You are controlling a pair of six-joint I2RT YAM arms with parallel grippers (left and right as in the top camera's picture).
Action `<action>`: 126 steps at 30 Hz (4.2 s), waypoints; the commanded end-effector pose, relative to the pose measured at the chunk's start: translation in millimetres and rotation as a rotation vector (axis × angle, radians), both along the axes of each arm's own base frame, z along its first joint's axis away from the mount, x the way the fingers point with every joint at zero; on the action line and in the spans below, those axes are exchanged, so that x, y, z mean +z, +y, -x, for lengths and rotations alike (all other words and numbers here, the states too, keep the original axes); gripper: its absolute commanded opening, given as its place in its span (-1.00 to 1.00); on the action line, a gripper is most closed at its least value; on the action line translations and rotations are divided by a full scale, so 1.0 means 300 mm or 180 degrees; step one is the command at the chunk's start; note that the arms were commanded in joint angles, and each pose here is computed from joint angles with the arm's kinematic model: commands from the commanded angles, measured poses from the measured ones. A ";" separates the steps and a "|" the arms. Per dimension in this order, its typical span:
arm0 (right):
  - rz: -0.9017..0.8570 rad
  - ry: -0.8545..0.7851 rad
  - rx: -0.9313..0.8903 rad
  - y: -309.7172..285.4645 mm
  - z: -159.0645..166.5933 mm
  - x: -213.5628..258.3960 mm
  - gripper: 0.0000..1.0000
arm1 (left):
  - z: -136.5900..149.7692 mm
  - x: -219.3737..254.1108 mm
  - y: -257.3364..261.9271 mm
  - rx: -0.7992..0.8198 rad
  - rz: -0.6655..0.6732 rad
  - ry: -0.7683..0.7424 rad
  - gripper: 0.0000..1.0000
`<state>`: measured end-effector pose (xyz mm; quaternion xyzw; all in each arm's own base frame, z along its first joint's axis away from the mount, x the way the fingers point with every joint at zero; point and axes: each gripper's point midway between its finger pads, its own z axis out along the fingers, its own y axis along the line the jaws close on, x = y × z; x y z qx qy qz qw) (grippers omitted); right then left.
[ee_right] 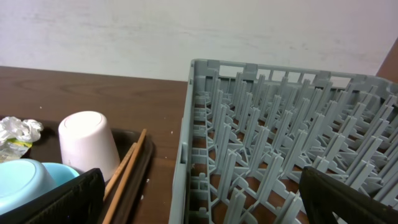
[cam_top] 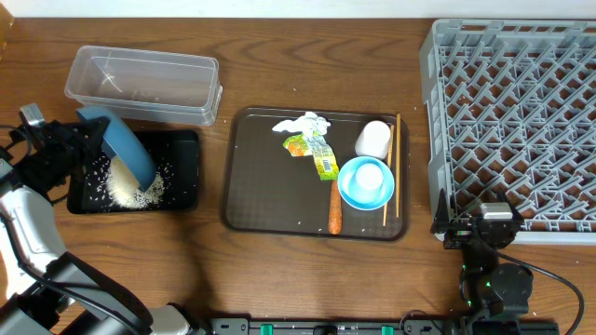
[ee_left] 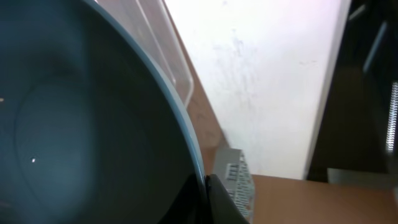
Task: Sort waste into correct bins and load items into the dishwasher rack
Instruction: 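Carry the empty blue bowl back over the brown tray, then lower the blue bowl onto the brown tray with the left gripper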
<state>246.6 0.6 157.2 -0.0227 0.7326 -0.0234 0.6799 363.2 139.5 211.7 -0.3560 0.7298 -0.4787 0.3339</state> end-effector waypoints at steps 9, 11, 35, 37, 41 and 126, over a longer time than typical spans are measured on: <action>0.0042 0.0010 0.0003 0.002 0.000 -0.004 0.98 | -0.009 0.084 -0.010 -0.0138 0.0353 -0.0228 -0.88; 0.0042 0.0010 0.0003 0.002 0.000 -0.004 0.99 | -0.001 0.103 -0.029 -0.0210 0.0550 -0.0225 -0.88; 0.0042 0.0010 0.0003 0.002 0.000 -0.004 0.99 | 0.018 0.069 -0.002 -0.0066 0.0653 -0.0058 -0.88; 0.0042 0.0010 0.0003 0.002 0.000 -0.004 0.98 | 0.014 0.069 -0.002 -0.0094 0.0531 -0.0122 -0.88; 0.0042 0.0010 0.0003 0.002 0.000 -0.004 0.99 | 0.013 0.098 -0.012 -0.0195 0.0567 -0.0244 -0.88; 0.0042 0.0010 0.0003 0.002 0.000 -0.004 0.98 | 0.253 -0.468 -1.176 -0.2296 -0.3747 0.1089 -0.66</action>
